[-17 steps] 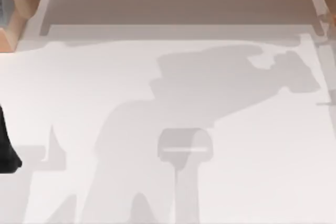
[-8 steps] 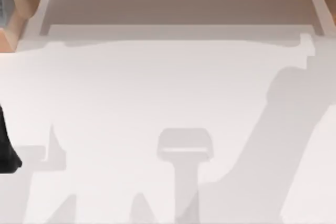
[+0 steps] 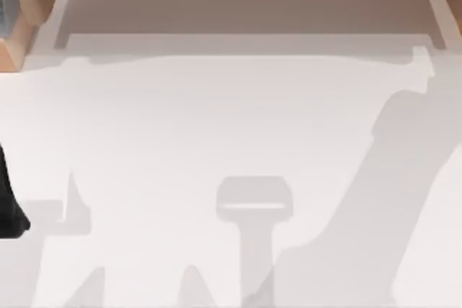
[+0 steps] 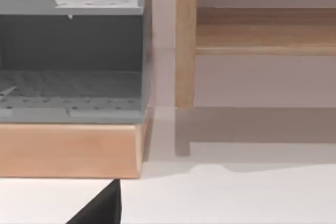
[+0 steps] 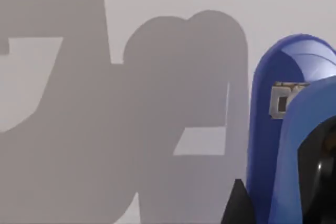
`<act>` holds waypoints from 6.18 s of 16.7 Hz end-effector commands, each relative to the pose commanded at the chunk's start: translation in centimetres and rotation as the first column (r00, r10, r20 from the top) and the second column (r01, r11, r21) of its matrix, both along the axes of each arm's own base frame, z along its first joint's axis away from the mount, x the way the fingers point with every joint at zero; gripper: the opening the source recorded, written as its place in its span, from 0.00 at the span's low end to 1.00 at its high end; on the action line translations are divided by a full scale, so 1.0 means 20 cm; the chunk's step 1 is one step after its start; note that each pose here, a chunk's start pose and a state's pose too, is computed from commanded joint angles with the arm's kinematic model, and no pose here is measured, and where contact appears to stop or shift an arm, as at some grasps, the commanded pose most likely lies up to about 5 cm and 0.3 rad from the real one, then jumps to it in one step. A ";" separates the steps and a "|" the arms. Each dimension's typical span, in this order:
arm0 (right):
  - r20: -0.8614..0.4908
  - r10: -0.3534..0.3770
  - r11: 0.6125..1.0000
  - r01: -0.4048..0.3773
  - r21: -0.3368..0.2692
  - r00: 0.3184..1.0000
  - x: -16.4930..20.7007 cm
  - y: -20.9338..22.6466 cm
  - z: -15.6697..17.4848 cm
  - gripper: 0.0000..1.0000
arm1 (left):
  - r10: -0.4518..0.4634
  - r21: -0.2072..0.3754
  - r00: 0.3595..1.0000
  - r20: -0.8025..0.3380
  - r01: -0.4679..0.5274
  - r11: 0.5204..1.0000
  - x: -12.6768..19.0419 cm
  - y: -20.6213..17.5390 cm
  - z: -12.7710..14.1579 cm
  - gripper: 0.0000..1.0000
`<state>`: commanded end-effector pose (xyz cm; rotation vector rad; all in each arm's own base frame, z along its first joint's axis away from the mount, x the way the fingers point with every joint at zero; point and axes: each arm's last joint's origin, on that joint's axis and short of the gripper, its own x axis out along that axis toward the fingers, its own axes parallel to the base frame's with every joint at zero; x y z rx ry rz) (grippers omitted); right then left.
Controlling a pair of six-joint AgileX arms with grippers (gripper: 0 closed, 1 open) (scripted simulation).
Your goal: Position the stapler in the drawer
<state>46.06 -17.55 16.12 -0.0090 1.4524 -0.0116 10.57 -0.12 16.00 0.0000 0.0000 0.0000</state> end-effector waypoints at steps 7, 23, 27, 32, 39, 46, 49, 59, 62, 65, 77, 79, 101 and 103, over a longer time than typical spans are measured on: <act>0.097 0.055 0.998 -0.051 -0.041 0.994 -0.01 -0.02 0.22 0.00 | 0.000 0.000 1.000 0.000 0.000 1.000 0.00 0.00 0.00 1.00; -0.017 -0.005 1.000 0.005 -0.004 1.000 -0.01 -0.01 -0.06 0.30 | 0.000 0.000 1.000 0.000 0.000 1.000 0.00 0.00 0.00 1.00; -0.017 -0.005 1.000 0.005 -0.004 1.000 -0.01 -0.01 -0.06 0.60 | 0.000 0.000 1.000 0.000 0.000 1.000 0.00 0.00 0.00 1.00; -0.017 -0.005 1.000 0.005 -0.004 1.000 -0.01 -0.01 -0.06 0.98 | 0.000 0.000 1.000 0.000 0.000 1.000 0.00 0.00 0.00 1.00; -0.017 -0.005 1.000 0.005 -0.004 1.000 -0.01 -0.01 -0.06 1.00 | 0.000 0.000 1.000 0.000 0.000 1.000 0.00 0.00 0.00 1.00; 0.101 0.008 1.000 -0.006 -0.015 0.995 -0.03 0.00 0.08 1.00 | 0.000 0.000 1.000 0.000 0.000 1.000 0.00 0.00 0.00 1.00; 0.306 0.048 0.998 -0.035 -0.049 0.951 -0.06 -0.03 0.26 1.00 | 0.000 0.000 1.000 0.000 0.000 1.000 0.00 0.00 0.00 1.00; 0.637 0.579 0.710 0.069 -0.701 0.509 -0.63 -0.56 0.54 1.00 | 0.000 0.000 1.000 0.000 0.000 1.000 0.00 0.00 0.00 1.00; 0.438 0.775 0.427 0.132 -0.894 0.456 -0.85 -0.62 0.43 1.00 | 0.000 0.000 1.000 0.000 0.000 1.000 0.00 0.00 0.00 1.00; 0.202 0.882 0.154 0.145 -0.977 0.426 -1.03 -0.55 0.25 1.00 | 0.000 0.000 1.000 0.000 0.000 1.000 0.00 0.00 0.00 1.00; -0.002 0.992 -0.001 -0.013 -1.000 0.128 -1.18 -0.02 -0.36 1.00 | 0.000 0.000 1.000 0.000 0.000 1.000 0.00 0.00 0.00 1.00; -0.002 0.992 -0.001 -0.013 -1.000 0.128 -1.18 -0.02 -0.36 1.00 | 0.000 0.000 1.000 0.000 0.000 1.000 0.00 0.00 0.00 1.00; -0.002 0.992 -0.001 -0.013 -1.000 0.128 -1.05 -0.02 -0.36 0.25 | 0.000 0.000 1.000 0.000 0.000 1.000 0.00 0.00 0.00 1.00; -0.002 0.992 -0.001 -0.013 -1.000 0.128 -1.05 -0.02 -0.36 0.10 | 0.000 0.000 1.000 0.000 0.000 1.000 0.00 0.00 0.00 1.00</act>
